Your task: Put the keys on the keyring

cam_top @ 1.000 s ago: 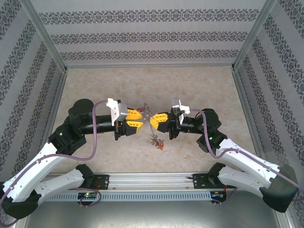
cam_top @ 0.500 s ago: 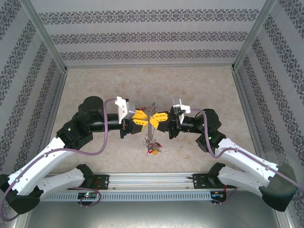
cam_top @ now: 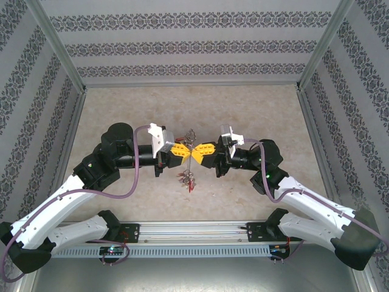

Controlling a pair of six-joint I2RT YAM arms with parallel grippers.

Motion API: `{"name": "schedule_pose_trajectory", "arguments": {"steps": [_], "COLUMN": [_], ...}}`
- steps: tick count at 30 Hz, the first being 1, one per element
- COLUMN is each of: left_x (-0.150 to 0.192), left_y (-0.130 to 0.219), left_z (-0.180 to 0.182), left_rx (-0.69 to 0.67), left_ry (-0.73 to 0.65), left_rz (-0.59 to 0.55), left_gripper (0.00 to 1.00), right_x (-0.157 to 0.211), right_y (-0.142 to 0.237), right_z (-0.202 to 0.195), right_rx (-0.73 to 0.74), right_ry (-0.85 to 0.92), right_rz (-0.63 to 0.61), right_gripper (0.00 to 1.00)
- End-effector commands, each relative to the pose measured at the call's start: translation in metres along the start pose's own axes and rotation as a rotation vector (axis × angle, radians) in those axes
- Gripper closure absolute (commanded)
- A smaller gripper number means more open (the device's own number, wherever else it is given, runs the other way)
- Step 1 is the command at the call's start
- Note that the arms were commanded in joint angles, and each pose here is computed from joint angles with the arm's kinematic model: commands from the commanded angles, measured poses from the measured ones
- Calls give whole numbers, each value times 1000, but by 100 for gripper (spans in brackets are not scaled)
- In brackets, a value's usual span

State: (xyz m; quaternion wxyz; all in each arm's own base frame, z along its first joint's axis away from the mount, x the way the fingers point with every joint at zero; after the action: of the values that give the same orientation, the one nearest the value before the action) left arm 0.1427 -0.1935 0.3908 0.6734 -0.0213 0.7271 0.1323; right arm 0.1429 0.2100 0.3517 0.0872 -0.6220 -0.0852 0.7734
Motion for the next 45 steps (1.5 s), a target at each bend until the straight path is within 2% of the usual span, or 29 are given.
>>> {"name": "schedule_pose_trajectory", "arguments": {"steps": [1, 3, 5, 9, 14, 17, 24, 30, 38, 42, 45], "left_x": [-8, -8, -8, -7, -1, 3, 8, 9, 15, 21, 34], "left_y": [-2, -2, -2, 0, 2, 3, 4, 2, -5, -5, -9], "left_z": [-4, -4, -4, -2, 0, 1, 4, 7, 9, 13, 20], "left_rx": [32, 27, 22, -11, -50, -63, -81, -76, -55, -97, -148], "left_ry": [-43, -43, -48, -67, -75, -82, -87, -75, -42, -21, 27], "left_rz": [-39, -40, -40, -22, 81, 143, 267, 343, 372, 401, 428], "left_gripper": [93, 93, 100, 100, 100, 100, 100, 100, 100, 100, 100], "right_x": [-8, -7, -4, 0, 7, 8, 13, 15, 26, 32, 44], "right_y": [-3, -4, -5, -2, 11, 21, 36, 35, 18, 21, 31], "right_z": [3, 3, 3, 1, 4, 7, 12, 15, 7, 3, -5], "right_rx": [-23, -19, -15, 25, 143, 216, 316, 310, 266, 305, 424], "right_ry": [34, 31, 25, 13, 21, 38, 57, 89, 84, 51, 5], "right_rz": [-38, -25, -14, 12, 82, 118, 240, 320, 345, 351, 357], "right_gripper": [100, 100, 100, 99, 75, 67, 66, 67, 69, 69, 63]}}
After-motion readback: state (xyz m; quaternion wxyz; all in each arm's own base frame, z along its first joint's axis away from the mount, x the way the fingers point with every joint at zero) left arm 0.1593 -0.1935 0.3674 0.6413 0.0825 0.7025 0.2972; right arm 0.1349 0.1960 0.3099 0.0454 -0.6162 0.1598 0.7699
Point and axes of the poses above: each hand's point on the last joint's axis, 136 mm out from that joint toward the fingers, its own y axis back along the fingers, its own z axis along the line the jaws close on, x = y × z, the point moved 9 cm from there along y, back along the fingers, and after that the axes turned 1 degree about y, right-handed, at the moved point
